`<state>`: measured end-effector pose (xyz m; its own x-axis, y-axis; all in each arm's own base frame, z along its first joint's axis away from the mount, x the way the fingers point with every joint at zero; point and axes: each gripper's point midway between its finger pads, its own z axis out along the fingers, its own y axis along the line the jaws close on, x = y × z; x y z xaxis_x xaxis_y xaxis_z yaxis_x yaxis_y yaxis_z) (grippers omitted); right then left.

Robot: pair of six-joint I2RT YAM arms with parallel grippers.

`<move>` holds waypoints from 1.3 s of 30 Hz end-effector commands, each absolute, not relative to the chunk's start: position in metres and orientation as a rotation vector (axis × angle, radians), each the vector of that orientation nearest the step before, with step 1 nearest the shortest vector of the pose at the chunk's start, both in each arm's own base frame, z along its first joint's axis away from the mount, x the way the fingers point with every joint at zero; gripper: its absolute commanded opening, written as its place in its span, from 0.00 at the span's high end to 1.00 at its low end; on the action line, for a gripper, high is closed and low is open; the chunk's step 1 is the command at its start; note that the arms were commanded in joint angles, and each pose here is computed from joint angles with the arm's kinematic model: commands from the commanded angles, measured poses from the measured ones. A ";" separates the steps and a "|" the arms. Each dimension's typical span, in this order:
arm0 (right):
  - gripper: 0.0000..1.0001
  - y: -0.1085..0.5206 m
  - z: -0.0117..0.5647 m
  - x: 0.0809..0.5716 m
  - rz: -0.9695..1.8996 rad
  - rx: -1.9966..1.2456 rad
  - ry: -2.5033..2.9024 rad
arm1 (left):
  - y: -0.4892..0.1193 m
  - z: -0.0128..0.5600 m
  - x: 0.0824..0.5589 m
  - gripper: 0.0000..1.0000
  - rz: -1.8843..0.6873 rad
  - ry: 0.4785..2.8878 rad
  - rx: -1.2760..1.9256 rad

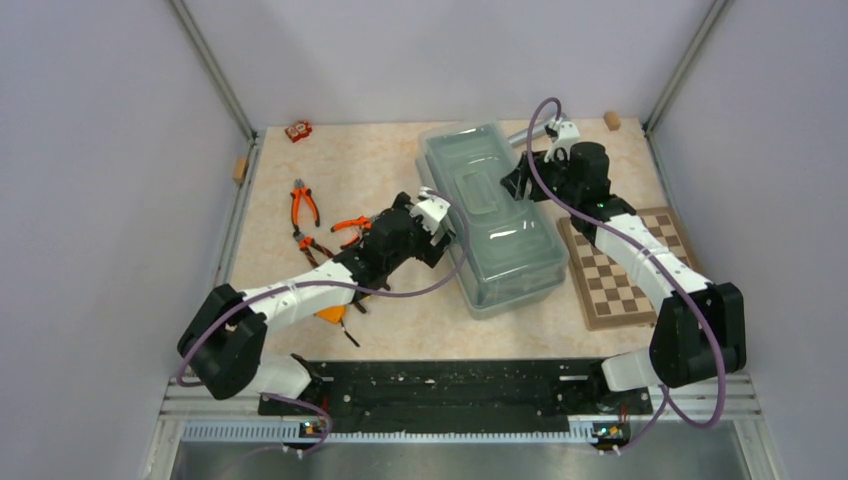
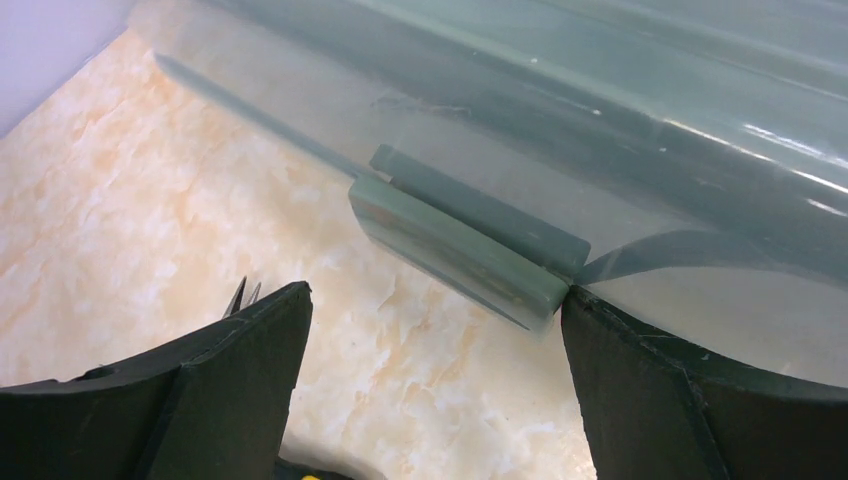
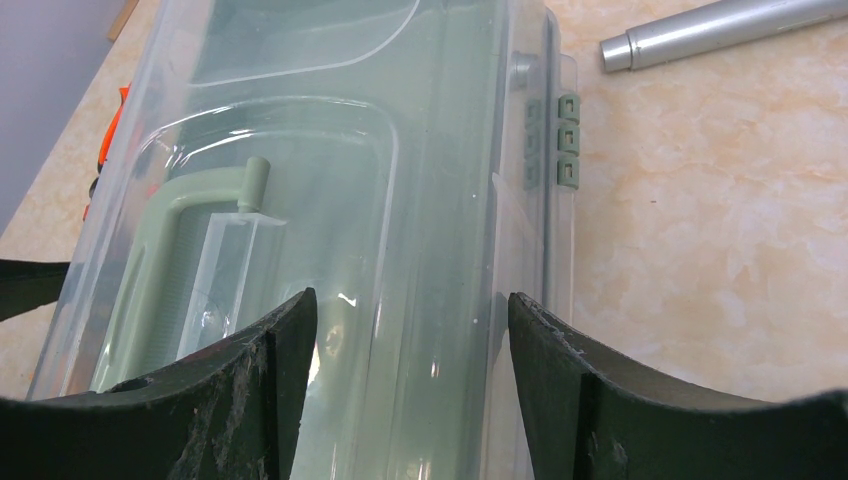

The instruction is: Pack the tool kit

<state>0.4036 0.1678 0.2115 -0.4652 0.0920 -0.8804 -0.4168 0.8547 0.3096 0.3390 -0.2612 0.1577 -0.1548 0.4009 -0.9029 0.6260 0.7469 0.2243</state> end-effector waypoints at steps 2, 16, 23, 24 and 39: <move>0.34 0.175 0.115 0.334 0.676 -0.316 2.366 | -0.212 0.226 0.375 0.02 -0.066 1.652 0.231; 0.34 0.175 0.119 0.333 0.679 -0.313 2.349 | -0.194 0.250 0.353 0.00 -0.064 1.654 -0.193; 0.34 0.176 0.125 0.334 0.689 -0.314 2.332 | -0.198 0.249 0.339 0.03 -0.248 1.702 -0.310; 0.34 0.176 0.126 0.334 0.688 -0.314 2.329 | -0.203 0.253 0.337 0.03 -0.305 1.703 -0.316; 0.27 0.159 0.174 0.349 0.546 -0.259 2.285 | -0.257 0.295 0.335 0.01 -1.065 1.789 -0.383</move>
